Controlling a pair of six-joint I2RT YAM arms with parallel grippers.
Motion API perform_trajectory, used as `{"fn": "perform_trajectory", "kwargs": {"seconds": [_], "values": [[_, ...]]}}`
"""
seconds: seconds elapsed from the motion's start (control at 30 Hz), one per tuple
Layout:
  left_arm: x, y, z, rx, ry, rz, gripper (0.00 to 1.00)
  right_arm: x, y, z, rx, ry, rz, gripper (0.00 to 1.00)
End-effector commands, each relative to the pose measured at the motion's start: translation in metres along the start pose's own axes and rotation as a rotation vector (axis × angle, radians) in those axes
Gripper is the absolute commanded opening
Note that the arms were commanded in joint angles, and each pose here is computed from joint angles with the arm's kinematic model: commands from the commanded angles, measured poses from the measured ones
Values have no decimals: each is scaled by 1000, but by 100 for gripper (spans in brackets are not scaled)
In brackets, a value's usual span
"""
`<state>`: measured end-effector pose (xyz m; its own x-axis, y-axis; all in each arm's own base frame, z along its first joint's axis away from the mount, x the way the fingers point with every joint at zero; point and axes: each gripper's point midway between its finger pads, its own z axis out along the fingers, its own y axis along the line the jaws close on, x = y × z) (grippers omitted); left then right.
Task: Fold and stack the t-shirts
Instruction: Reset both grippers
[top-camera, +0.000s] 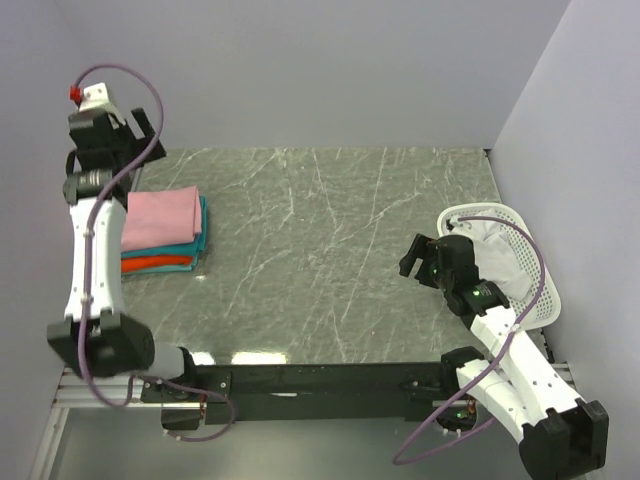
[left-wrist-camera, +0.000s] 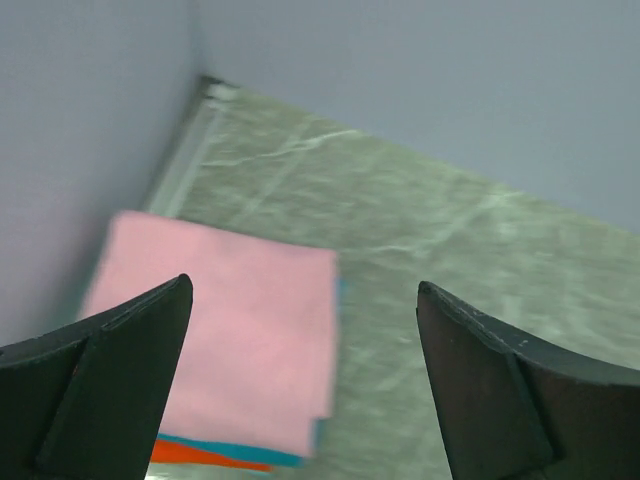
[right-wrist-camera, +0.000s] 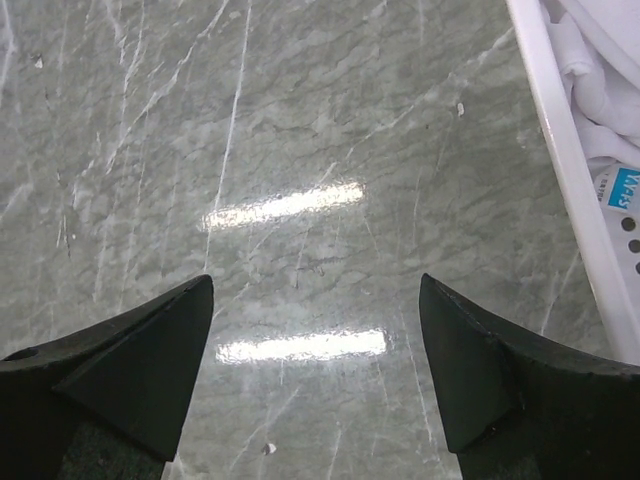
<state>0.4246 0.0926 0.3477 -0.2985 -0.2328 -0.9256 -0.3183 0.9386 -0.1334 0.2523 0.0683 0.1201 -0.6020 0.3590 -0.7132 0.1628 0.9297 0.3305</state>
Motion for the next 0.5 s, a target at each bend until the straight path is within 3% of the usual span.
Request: {"fn": "perform_trajectory", "kwargs": {"seconds": [0.0, 0.03, 0.1, 0.47], "values": [[-12, -66, -56, 285, -119, -183, 99, -10, 9, -2, -42, -34, 6, 89], [13, -71, -54, 289, -92, -196, 99, -9, 10, -2, -49, -30, 6, 90], [18, -91, -77, 328, -140, -218, 99, -11, 11, -4, -51, -36, 5, 90], [167, -140, -104, 399, 106, -256, 99, -26, 9, -19, -59, -128, 22, 90]]}}
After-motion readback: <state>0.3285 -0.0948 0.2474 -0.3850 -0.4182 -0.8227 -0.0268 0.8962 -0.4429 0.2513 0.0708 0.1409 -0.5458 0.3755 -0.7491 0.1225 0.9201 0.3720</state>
